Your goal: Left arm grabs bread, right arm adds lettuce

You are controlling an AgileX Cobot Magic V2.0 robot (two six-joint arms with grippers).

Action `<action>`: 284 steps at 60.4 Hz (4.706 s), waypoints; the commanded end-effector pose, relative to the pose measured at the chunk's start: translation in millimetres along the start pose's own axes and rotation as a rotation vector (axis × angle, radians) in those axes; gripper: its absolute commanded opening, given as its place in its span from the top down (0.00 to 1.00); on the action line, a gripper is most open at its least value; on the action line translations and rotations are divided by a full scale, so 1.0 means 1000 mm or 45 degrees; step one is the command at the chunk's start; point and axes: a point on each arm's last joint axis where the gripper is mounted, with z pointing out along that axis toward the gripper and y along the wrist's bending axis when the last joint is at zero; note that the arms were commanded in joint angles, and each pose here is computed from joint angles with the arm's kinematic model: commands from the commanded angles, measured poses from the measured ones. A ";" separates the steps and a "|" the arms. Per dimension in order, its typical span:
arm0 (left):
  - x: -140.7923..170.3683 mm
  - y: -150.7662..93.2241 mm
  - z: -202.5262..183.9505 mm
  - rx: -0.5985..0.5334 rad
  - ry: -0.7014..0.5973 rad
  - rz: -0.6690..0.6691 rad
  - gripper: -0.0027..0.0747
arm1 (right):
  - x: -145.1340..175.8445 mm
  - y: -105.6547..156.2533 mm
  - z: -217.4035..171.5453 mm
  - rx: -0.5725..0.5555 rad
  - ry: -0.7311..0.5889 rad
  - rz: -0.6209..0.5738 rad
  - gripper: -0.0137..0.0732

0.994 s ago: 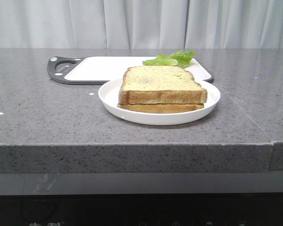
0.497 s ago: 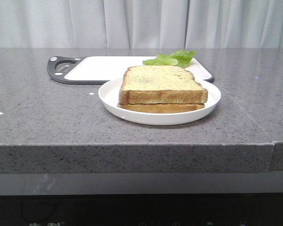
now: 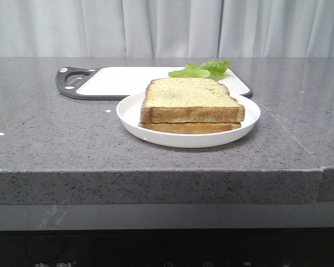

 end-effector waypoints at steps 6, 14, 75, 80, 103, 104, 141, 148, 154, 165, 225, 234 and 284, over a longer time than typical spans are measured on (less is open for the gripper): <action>-0.001 0.000 0.021 -0.008 0.154 -0.017 0.99 | -0.008 -0.001 0.027 0.017 0.100 -0.001 0.92; 0.003 0.001 0.034 -0.014 0.223 -0.020 0.99 | -0.002 -0.002 0.043 0.027 0.211 0.002 0.92; 0.036 -0.084 0.151 0.585 0.795 -0.174 0.37 | 0.010 -0.004 0.070 0.042 0.396 0.005 0.41; 0.040 -0.102 0.165 0.648 0.854 -0.196 0.37 | 0.010 -0.004 0.070 0.042 0.396 0.005 0.41; 0.065 -0.164 0.225 0.798 1.161 -0.223 0.37 | 0.010 -0.004 0.070 0.042 0.396 0.005 0.41; 0.067 -0.166 0.228 0.799 1.173 -0.226 0.37 | 0.010 -0.004 0.070 0.042 0.396 0.005 0.41; 0.102 -0.188 0.270 0.789 1.314 -0.386 0.38 | 0.010 -0.004 0.070 0.042 0.397 0.005 0.41; 0.106 -0.188 0.272 0.783 1.328 -0.386 0.43 | 0.010 -0.004 0.070 0.042 0.398 0.005 0.41; 0.106 -0.188 0.272 0.783 1.327 -0.386 0.53 | 0.010 -0.004 0.070 0.042 0.402 0.005 0.41; 0.106 -0.188 0.272 0.782 1.327 -0.383 0.73 | 0.010 -0.004 0.069 0.042 0.408 0.005 0.41; 0.017 -0.165 0.215 0.865 0.983 -0.213 0.99 | 0.009 -0.003 0.070 0.042 0.391 0.005 0.41; -0.016 -0.143 0.184 0.829 0.835 -0.135 0.99 | 0.009 -0.003 0.070 0.041 0.380 0.005 0.41; -0.005 -0.019 0.056 0.207 0.562 -0.102 0.99 | -0.001 0.004 0.136 -0.043 0.515 0.157 0.26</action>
